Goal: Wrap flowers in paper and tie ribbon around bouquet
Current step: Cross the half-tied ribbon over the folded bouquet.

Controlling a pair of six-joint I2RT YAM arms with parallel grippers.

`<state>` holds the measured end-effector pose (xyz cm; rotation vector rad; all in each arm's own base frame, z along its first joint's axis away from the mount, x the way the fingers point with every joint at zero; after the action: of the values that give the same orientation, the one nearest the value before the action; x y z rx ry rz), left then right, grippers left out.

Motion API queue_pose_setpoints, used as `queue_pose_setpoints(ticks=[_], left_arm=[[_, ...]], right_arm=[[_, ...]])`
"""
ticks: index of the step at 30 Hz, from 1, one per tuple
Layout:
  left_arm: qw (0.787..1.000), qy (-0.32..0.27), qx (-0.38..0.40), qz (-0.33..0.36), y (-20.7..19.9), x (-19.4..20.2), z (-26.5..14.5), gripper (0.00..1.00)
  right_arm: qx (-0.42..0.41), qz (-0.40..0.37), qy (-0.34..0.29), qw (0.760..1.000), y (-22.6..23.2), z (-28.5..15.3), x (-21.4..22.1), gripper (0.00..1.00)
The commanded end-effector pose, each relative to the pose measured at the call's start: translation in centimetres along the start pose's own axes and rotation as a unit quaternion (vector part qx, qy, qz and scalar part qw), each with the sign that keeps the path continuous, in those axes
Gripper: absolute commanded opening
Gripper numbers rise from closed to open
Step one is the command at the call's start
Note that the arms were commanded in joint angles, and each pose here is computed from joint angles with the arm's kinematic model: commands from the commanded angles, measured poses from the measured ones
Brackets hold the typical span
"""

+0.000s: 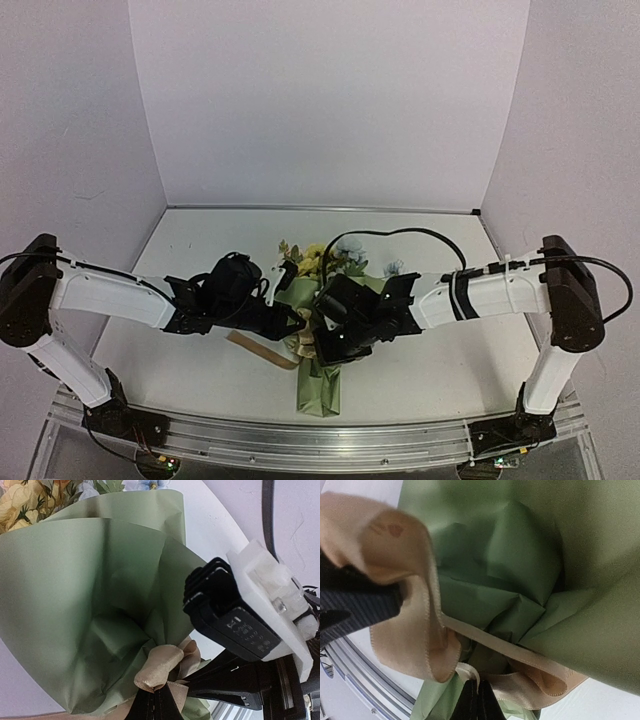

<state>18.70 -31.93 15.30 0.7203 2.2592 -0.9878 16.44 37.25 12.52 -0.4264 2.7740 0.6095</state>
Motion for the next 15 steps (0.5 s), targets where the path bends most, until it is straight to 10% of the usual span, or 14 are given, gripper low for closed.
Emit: queue_pose_setpoints(ticks=[1, 15], left_arm=[[0.998, -0.044, 0.043, 0.016, -1.8, -2.0, -1.2, 0.0], [0.996, -0.009, 0.089, 0.017, -2.1, 0.0, -1.6, 0.0]], right_arm=[[0.005, 0.049, -0.019, 0.999, -0.3, -0.1, -0.7, 0.0], [0.028, 0.123, -0.041, 0.991, -1.8, 0.9, -2.9, 0.01]])
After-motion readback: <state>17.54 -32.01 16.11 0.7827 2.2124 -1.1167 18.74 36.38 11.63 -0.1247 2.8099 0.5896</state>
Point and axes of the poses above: each gripper's point midway between its finger pads, its own z axis out along the fingers, its own y axis along the line the jaws close on, x = y × z, the point moved 7 cm from there along -z, back along the fingers, and after that the axes turned 4 degrees about z, right-handed, at the moved point
